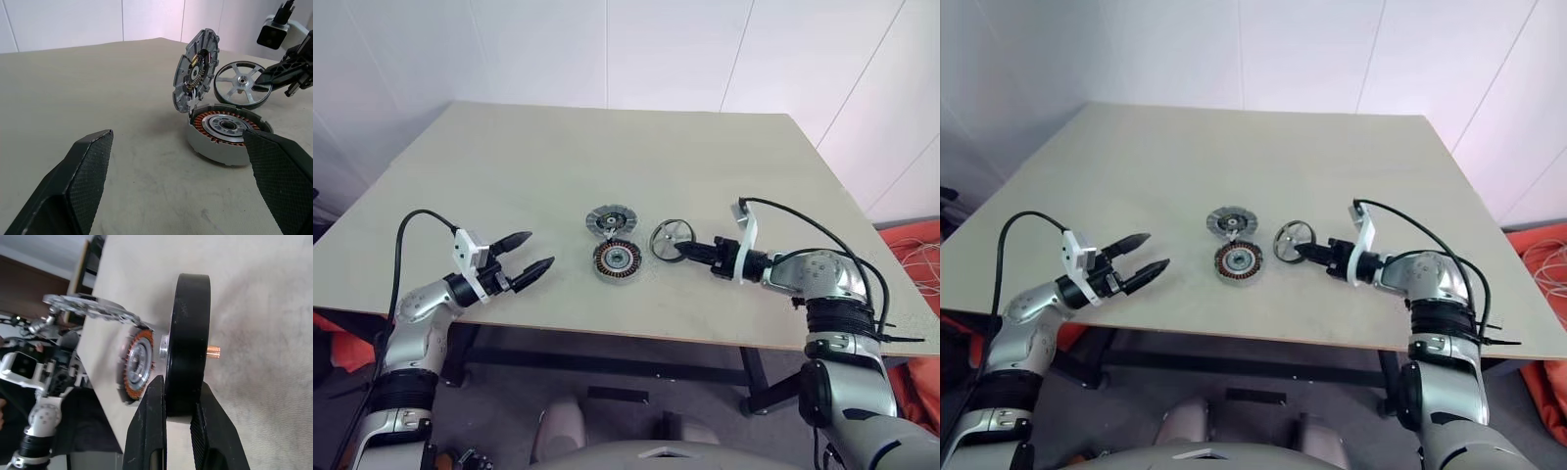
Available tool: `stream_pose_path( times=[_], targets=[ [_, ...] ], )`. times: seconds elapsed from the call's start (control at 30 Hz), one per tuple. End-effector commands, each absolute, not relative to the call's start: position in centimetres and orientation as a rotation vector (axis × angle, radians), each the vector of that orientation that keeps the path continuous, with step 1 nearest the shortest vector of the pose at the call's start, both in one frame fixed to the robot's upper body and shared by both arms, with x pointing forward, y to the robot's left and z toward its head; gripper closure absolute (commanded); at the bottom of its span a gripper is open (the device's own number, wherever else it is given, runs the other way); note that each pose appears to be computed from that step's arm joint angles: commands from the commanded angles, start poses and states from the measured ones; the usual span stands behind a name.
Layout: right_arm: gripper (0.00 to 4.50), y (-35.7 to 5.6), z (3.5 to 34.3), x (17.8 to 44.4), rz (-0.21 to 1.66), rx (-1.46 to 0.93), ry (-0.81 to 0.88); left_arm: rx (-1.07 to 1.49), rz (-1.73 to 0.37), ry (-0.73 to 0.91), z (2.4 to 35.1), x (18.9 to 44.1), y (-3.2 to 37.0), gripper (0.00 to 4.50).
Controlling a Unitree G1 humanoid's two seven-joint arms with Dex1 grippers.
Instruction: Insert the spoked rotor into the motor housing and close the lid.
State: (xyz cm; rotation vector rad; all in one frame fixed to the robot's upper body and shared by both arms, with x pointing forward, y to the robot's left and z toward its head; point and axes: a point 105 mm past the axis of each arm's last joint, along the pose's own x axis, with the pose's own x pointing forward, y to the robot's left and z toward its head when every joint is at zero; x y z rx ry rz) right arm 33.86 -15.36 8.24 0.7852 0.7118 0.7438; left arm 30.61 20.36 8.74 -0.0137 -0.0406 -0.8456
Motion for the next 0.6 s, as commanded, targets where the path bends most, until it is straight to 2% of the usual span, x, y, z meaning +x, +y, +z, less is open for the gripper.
stream_pose_path(
  times=[0.03, 0.2, 0.37, 0.47, 0.6],
  targets=[
    [4.17, -15.7, 11.3, 33.5, 0.812, 0.777, 0.632, 0.012, -0.861, -0.079, 10.0, 30.7, 20.3, 0.0],
    [4.17, -15.1, 11.4, 32.2, 0.847, 0.825, 0.671, 0.015, -0.864, -0.076, 10.0, 30.7, 20.4, 0.0],
    [4.17, -11.1, 11.6, 29.2, 0.992, 0.911, 0.721, 0.016, -0.864, -0.082, 10.2, 30.5, 20.2, 0.0],
    [4.17, -9.5, 12.2, 28.9, 1.027, 0.937, 0.696, 0.017, -0.863, -0.08, 10.2, 30.4, 20.2, 0.0],
    [4.17, -7.9, 13.1, 29.8, 1.008, 0.97, 0.68, 0.019, -0.865, -0.081, 10.3, 30.5, 20.0, 0.0]
  ],
)
